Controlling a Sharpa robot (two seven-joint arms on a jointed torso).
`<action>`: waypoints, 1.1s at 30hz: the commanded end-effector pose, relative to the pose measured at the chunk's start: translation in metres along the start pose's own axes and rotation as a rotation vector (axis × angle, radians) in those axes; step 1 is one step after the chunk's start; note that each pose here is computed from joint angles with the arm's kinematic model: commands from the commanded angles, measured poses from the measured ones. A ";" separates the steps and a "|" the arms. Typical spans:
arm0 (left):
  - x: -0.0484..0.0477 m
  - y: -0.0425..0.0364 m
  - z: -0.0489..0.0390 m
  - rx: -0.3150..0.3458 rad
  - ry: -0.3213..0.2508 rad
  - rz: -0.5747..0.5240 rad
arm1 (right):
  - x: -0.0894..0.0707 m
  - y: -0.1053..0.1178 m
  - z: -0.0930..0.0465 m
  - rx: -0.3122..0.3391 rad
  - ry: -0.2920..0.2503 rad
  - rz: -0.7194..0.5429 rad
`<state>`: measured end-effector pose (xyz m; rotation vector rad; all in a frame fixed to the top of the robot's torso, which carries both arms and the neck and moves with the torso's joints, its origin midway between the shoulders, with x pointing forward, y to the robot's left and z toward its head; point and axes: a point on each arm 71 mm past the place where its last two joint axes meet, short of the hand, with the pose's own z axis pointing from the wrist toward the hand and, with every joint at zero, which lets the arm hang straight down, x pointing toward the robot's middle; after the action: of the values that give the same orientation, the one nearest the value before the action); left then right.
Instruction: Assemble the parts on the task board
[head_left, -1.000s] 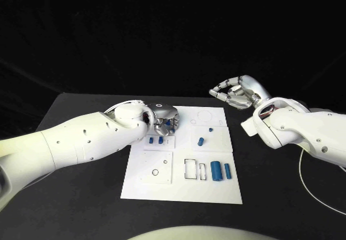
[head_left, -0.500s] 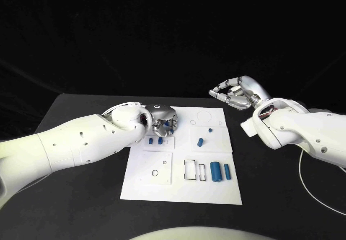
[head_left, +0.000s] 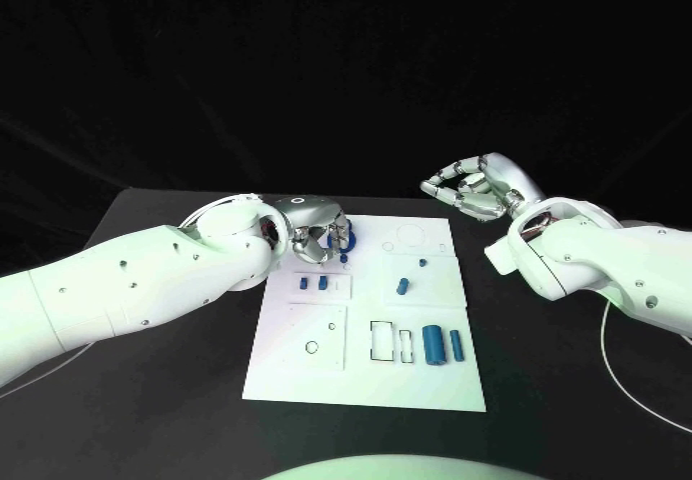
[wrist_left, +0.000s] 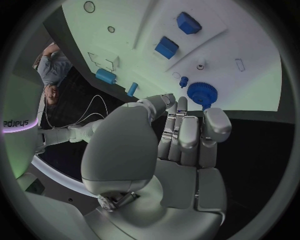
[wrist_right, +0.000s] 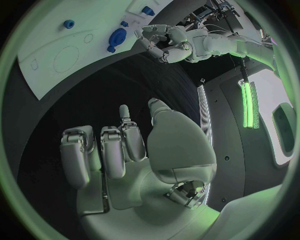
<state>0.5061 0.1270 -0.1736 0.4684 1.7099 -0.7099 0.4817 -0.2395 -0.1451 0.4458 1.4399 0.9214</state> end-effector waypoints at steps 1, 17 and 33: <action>-0.0027 0.0022 -0.0055 -0.017 -0.003 -0.038 | 0.000 0.000 0.000 -0.010 0.005 -0.004; 0.0005 0.0206 -0.0159 -0.054 0.002 -0.064 | 0.001 0.000 0.000 -0.008 0.006 -0.003; 0.0142 0.0087 -0.0007 -0.049 0.026 -0.002 | 0.003 0.001 0.001 -0.008 0.010 0.000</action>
<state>0.5074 0.1353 -0.1873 0.4198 1.7573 -0.6964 0.4826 -0.2377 -0.1458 0.4452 1.4413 0.9229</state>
